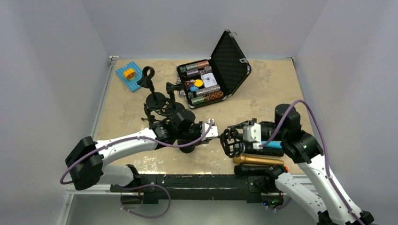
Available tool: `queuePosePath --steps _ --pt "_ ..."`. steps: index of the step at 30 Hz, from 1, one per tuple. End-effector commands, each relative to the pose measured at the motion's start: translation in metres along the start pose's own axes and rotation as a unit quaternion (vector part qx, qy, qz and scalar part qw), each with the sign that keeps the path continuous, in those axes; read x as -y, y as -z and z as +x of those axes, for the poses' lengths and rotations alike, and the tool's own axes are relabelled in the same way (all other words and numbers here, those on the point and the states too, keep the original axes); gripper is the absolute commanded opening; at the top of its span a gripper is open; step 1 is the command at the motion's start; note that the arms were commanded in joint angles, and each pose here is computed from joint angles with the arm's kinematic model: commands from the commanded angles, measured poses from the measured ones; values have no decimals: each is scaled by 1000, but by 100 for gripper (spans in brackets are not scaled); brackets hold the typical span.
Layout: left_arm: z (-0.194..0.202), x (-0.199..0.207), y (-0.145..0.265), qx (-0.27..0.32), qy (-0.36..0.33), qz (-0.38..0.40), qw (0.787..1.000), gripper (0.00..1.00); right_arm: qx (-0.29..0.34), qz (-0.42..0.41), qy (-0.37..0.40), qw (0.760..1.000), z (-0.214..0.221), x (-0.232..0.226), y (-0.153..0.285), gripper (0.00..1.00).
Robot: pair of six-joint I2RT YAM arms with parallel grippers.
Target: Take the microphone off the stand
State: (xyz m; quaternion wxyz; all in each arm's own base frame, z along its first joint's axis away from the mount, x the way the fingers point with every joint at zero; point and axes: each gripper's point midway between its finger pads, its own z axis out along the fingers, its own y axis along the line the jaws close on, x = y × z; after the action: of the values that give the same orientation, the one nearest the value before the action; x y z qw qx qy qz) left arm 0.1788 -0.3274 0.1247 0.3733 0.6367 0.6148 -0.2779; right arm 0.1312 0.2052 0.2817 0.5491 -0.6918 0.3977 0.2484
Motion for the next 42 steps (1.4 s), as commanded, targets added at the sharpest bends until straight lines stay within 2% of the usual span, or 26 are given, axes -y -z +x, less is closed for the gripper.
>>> queuePosePath --steps 1,3,4,6,8,13,17,19,22,27,29,32,34,35,36,38,39,41,42 --pt "-12 -89 32 39 201 -291 934 0 23 45 -221 974 -17 10 1 0" --pt "-10 -72 22 40 199 -242 949 0 19 37 -211 977 -14 4 1 0" --pt "-17 -60 17 54 174 -198 963 6 16 32 -199 979 -12 2 2 0" --pt "-29 -39 15 75 132 -133 979 35 9 23 -169 985 -11 -1 3 0" --pt "-35 -20 17 75 100 -72 990 52 5 13 -136 991 -10 -4 5 0" --pt "-47 3 34 104 56 56 991 64 5 -41 -37 998 -6 -25 7 0" --pt "-53 15 44 110 25 171 979 65 -5 -79 57 995 2 -38 10 0" --pt "-53 22 44 107 -20 216 970 64 -11 -86 100 991 5 -38 11 0" --pt "-55 21 34 98 -31 241 965 63 -14 -83 161 983 6 -31 11 0" --pt "-45 35 15 68 -37 291 954 60 -12 -77 190 979 3 -20 9 0" --pt "-38 45 11 51 -37 311 948 56 -13 -78 189 979 4 -20 8 0" --pt "-29 43 0 37 -16 292 956 34 -12 -78 183 980 5 -21 8 0" --pt "-26 33 -7 34 -4 244 969 21 -11 -65 152 986 4 -18 6 0" --pt "-30 22 -8 41 2 201 979 14 -10 -51 124 991 2 -13 6 0" --pt "-26 2 -12 33 20 122 992 1 -9 -31 84 996 0 -6 5 0" --pt "-52 -45 -2 98 33 -36 994 0 -1 25 -14 1000 -7 16 3 0" --pt "-53 -60 7 100 46 -97 989 0 4 58 -81 995 -10 29 1 0" --pt "-52 -85 25 100 94 -215 967 0 -4 117 -217 969 -3 46 2 0" --pt "-48 -89 29 98 120 -235 959 0 -4 128 -260 957 0 48 3 0"
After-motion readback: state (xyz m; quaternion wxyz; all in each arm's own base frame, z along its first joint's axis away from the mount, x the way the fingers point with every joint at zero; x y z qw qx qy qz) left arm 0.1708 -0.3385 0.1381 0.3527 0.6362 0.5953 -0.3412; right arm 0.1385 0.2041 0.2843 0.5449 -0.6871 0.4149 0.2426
